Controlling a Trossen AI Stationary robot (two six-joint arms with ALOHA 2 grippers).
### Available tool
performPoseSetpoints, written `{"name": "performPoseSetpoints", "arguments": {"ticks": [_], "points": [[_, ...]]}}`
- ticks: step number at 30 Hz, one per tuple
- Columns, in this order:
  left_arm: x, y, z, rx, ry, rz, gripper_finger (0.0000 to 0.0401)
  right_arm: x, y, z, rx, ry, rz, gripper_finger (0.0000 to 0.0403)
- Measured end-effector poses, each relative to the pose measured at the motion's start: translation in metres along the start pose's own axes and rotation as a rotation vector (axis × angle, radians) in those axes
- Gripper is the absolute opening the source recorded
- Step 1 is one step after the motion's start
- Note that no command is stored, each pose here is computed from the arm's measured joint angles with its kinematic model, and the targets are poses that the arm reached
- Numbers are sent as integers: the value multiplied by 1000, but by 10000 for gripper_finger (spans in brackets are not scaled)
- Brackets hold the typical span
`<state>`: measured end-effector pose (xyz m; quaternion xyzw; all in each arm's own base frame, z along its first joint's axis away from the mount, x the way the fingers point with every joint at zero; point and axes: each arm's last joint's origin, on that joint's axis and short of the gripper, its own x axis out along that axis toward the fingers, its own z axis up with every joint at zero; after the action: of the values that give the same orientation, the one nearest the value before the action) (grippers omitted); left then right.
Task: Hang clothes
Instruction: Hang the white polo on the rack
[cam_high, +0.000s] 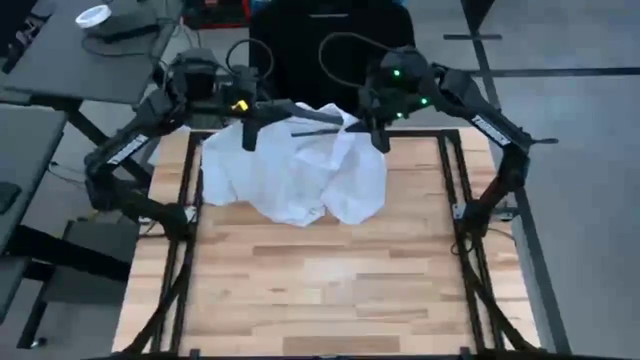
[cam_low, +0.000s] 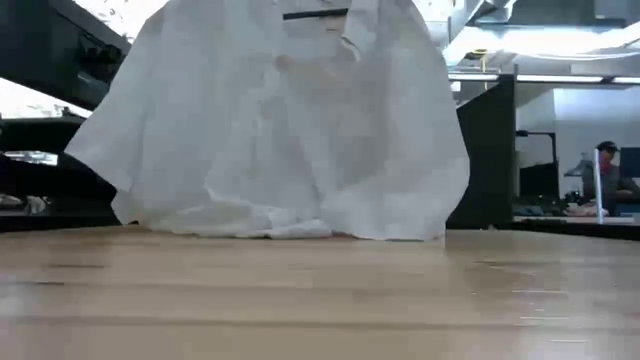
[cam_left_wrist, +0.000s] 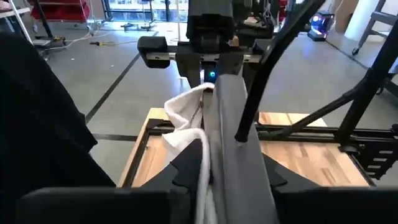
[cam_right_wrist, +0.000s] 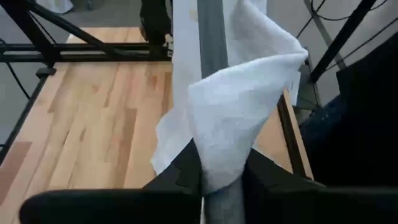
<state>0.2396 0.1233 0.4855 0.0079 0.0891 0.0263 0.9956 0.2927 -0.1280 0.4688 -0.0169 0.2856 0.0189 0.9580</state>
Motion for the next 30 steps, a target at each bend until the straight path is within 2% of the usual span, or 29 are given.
{"name": "performPoseSetpoints", "arguments": {"ticks": [11, 21, 26, 30], "points": [[2, -1, 3, -1, -32, -11, 57, 7, 7, 11, 1, -74, 18, 53], [24, -3, -5, -18, -3, -49, 56, 36, 11, 16, 1, -97, 72, 117], [28, -2, -7, -17, 12, -48, 56, 47, 12, 13, 3, -64, 80, 123], [21, -3, -3, -6, -8, -38, 56, 42, 13, 13, -29, -63, 63, 122]]}}
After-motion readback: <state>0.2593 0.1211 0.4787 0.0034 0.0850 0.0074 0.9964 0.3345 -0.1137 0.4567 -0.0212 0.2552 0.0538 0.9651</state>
